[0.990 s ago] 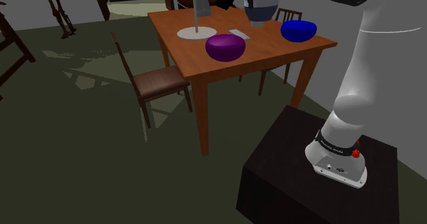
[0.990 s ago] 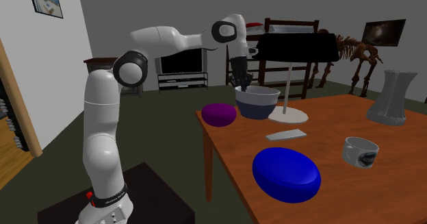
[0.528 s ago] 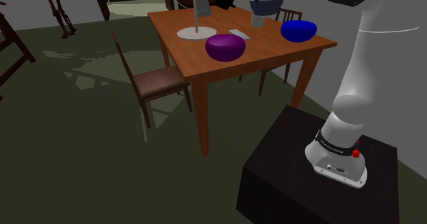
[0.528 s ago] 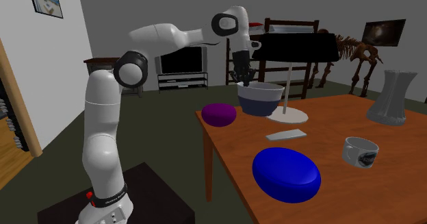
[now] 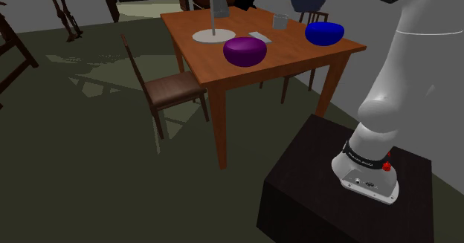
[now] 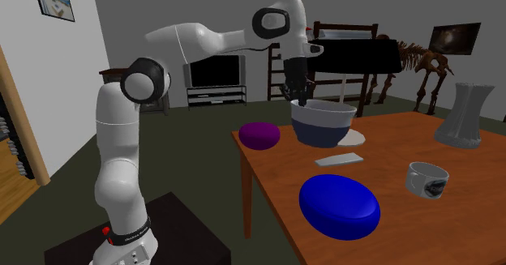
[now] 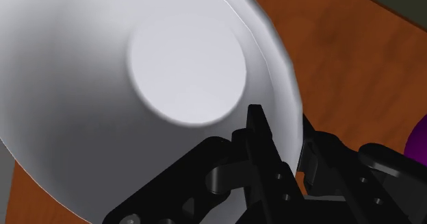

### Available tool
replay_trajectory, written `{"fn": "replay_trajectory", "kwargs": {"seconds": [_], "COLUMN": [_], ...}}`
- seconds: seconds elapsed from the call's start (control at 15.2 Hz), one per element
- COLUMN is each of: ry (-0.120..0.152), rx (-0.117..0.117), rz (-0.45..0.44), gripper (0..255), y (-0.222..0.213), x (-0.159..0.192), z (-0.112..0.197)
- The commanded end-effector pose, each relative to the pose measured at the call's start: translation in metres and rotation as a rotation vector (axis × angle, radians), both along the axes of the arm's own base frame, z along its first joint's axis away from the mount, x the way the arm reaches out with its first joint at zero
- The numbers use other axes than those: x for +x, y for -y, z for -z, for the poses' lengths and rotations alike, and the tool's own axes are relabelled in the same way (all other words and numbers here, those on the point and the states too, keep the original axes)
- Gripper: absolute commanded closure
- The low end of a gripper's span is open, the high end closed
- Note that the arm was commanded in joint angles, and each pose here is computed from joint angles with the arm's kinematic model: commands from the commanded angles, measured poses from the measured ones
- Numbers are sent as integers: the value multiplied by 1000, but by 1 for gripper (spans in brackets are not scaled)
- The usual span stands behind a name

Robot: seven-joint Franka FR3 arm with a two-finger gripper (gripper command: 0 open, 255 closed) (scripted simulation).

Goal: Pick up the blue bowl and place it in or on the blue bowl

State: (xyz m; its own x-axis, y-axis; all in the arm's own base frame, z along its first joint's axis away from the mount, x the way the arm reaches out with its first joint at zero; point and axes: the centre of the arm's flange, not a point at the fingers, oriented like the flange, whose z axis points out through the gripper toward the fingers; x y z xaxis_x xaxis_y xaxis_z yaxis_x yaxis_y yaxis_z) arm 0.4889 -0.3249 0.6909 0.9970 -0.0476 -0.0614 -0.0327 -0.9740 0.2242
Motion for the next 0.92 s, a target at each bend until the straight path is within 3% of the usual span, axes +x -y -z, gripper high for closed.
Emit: {"fn": "replay_trajectory", "kwargs": {"seconds": [0.0, 0.59, 0.86], "ry": [1, 1, 1], "rx": [0, 0, 0], "rz": [-2, -2, -2], "gripper": [255, 255, 255], "y": [21, 118, 118], "x": [-19, -94, -94], "z": [-4, -18, 3]}}
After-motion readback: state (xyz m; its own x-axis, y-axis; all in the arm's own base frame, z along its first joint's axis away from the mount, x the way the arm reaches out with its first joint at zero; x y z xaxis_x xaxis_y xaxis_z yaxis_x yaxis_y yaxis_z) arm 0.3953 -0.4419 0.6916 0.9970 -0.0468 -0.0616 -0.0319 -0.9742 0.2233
